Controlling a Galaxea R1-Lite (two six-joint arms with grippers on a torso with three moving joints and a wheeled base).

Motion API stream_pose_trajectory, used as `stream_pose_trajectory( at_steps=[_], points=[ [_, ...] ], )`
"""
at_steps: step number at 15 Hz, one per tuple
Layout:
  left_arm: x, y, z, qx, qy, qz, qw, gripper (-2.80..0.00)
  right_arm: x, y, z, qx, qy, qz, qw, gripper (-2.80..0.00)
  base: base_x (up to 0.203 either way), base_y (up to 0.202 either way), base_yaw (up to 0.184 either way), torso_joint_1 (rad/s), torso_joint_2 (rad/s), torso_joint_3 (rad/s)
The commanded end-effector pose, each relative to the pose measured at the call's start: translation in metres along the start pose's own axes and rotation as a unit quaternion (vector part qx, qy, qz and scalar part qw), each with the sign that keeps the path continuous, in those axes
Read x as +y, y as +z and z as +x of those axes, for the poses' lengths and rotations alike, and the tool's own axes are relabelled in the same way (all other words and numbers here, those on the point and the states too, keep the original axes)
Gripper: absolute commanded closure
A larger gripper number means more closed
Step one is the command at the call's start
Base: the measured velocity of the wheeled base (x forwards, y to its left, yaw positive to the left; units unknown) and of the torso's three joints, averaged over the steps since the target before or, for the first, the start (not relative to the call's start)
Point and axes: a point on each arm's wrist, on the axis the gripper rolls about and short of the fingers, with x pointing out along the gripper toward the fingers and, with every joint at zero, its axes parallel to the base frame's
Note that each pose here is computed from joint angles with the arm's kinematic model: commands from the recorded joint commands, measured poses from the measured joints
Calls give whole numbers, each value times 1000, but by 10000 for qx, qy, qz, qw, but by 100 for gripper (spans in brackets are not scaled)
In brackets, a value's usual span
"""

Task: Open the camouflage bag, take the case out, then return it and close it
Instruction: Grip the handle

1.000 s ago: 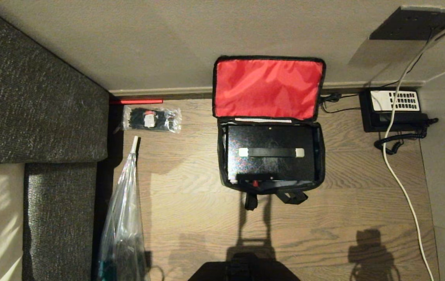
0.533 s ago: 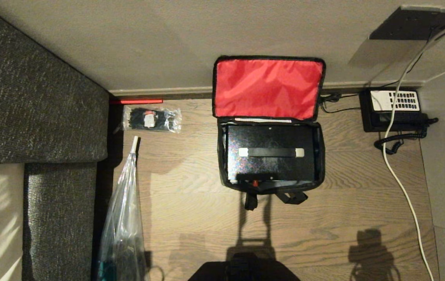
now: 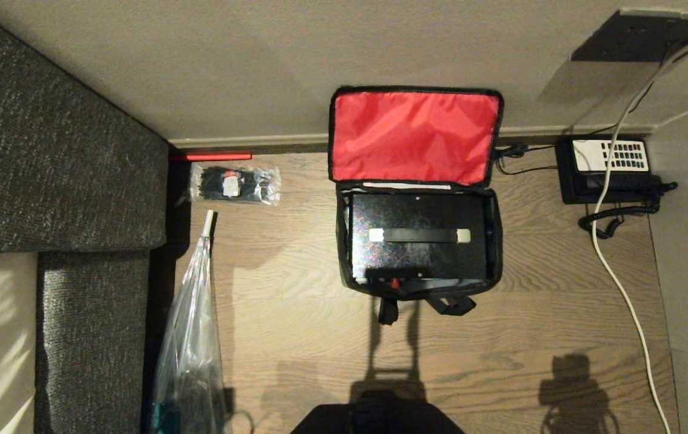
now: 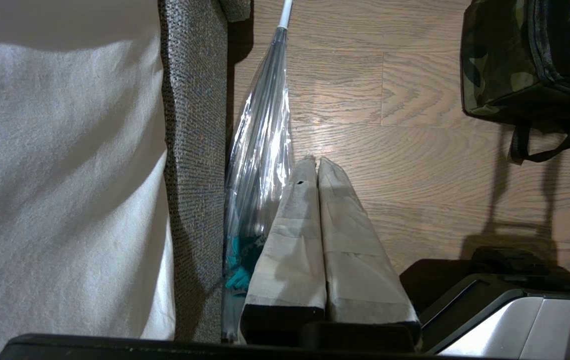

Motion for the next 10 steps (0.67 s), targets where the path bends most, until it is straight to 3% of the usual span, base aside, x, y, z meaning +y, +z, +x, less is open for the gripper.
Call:
stream_pose_trajectory(
  at_steps=[1, 10],
  points=[
    [0, 0, 0, 0, 5, -2, 10000, 0, 0, -2, -2, -122, 8, 2, 9999, 0, 0, 0, 0, 0, 0, 0],
    [0, 0, 0, 0, 5, -9, 10000, 0, 0, -2, -2, -122, 8, 4, 9999, 0, 0, 0, 0, 0, 0, 0]
  ],
)
